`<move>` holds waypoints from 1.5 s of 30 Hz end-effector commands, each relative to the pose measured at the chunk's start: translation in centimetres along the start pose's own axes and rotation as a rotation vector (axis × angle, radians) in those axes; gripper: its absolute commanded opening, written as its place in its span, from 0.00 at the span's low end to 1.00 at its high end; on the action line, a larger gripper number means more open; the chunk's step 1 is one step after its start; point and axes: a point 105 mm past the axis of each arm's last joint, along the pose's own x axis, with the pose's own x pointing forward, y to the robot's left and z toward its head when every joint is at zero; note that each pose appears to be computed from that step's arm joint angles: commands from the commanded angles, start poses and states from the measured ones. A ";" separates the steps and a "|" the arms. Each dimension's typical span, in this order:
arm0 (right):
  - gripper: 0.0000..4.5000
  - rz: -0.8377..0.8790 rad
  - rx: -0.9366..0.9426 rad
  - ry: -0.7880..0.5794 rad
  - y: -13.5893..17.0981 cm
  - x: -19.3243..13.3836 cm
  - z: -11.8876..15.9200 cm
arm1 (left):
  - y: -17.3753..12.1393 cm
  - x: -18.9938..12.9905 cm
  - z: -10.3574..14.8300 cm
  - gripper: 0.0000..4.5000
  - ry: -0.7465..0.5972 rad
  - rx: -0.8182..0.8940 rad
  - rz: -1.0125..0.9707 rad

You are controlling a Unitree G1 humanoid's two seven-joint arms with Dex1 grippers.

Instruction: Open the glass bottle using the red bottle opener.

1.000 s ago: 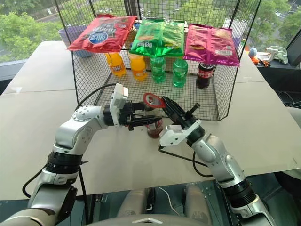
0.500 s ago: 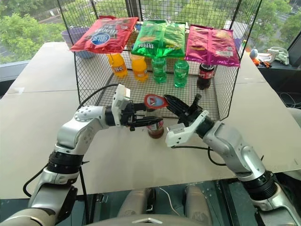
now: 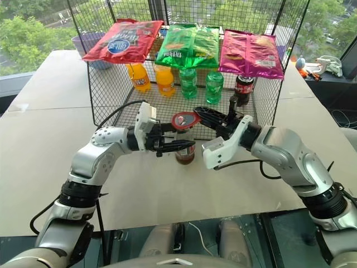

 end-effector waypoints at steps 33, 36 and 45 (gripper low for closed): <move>0.00 -0.181 1.833 0.455 8.5 -4.0 0.3 | -0.4 -0.5 0.3 0.49 -0.037 0.039 0.020; 0.00 -0.165 1.965 0.514 10.0 -4.3 0.9 | -0.3 -0.6 0.4 0.49 -0.037 0.044 0.024; 0.00 -0.094 2.081 0.596 12.4 -4.6 1.9 | -0.4 -0.7 0.3 0.49 -0.038 0.052 0.030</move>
